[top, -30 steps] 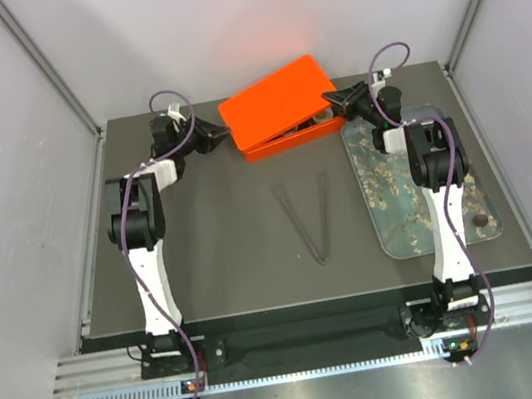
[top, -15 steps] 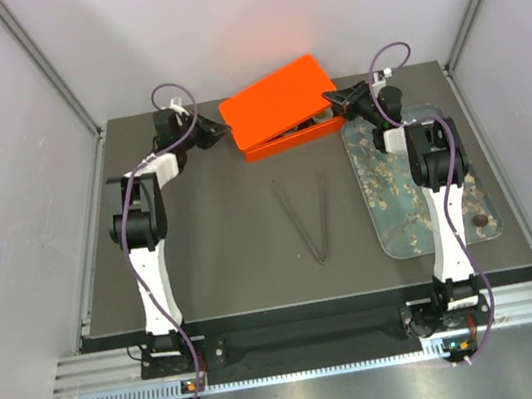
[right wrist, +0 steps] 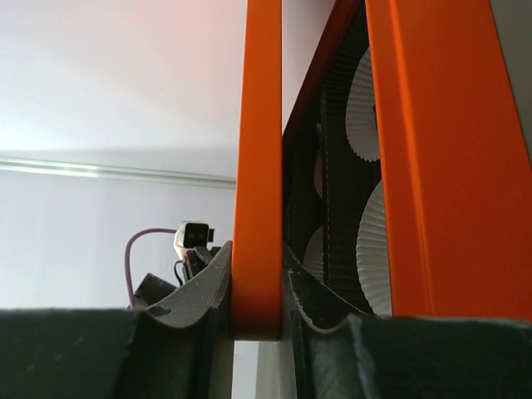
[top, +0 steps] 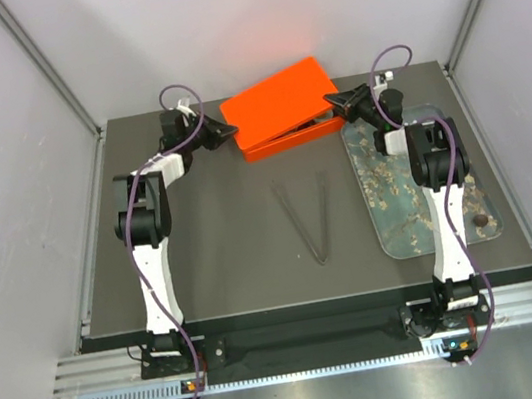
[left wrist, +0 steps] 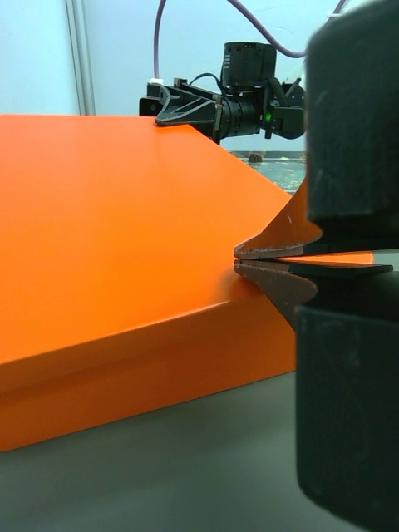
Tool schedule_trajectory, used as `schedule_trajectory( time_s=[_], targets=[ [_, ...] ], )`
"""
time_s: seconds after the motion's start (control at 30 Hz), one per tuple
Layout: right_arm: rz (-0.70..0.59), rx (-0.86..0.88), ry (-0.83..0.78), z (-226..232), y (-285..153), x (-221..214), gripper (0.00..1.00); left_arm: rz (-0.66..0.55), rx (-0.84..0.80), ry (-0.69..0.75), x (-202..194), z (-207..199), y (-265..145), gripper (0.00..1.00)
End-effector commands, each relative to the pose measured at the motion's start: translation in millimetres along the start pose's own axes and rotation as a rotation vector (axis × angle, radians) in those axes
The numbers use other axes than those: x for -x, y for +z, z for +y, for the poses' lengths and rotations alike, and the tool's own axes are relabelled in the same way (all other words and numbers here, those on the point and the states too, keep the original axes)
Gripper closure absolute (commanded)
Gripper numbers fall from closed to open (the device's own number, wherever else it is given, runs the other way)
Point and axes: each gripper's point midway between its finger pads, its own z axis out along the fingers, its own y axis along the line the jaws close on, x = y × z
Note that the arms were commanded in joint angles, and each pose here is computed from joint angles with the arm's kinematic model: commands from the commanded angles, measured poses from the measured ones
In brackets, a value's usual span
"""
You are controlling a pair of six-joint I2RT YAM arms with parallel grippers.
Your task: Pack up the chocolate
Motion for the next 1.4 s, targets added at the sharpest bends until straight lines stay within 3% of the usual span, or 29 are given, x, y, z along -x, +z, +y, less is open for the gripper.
schedule_trajectory(
  time_s=[0.0, 0.13, 0.3, 0.9, 1.07, 1.37],
  targets=[
    [-0.075, 0.091, -0.108, 30, -4, 23, 0.86, -0.026, -0.056, 0.054, 12, -19, 2, 0.94],
    [-0.083, 0.069, -0.125, 29, -7, 27, 0.66, -0.025, -0.054, 0.051, 12, -16, 4, 0.94],
    [-0.083, 0.048, -0.149, 32, -7, 30, 0.57, -0.018, -0.057, 0.040, 9, -12, 7, 0.94],
    [-0.125, -0.030, -0.214, 38, -42, 59, 0.52, -0.005, -0.050, 0.036, 4, -7, 9, 0.94],
    [-0.128, -0.084, -0.244, 36, -50, 65, 0.52, -0.004, -0.049, 0.026, 3, -6, 9, 0.94],
    [-0.113, -0.269, -0.371, 24, -53, 72, 0.44, -0.002, -0.054, 0.023, -2, -7, 5, 0.94]
  ],
)
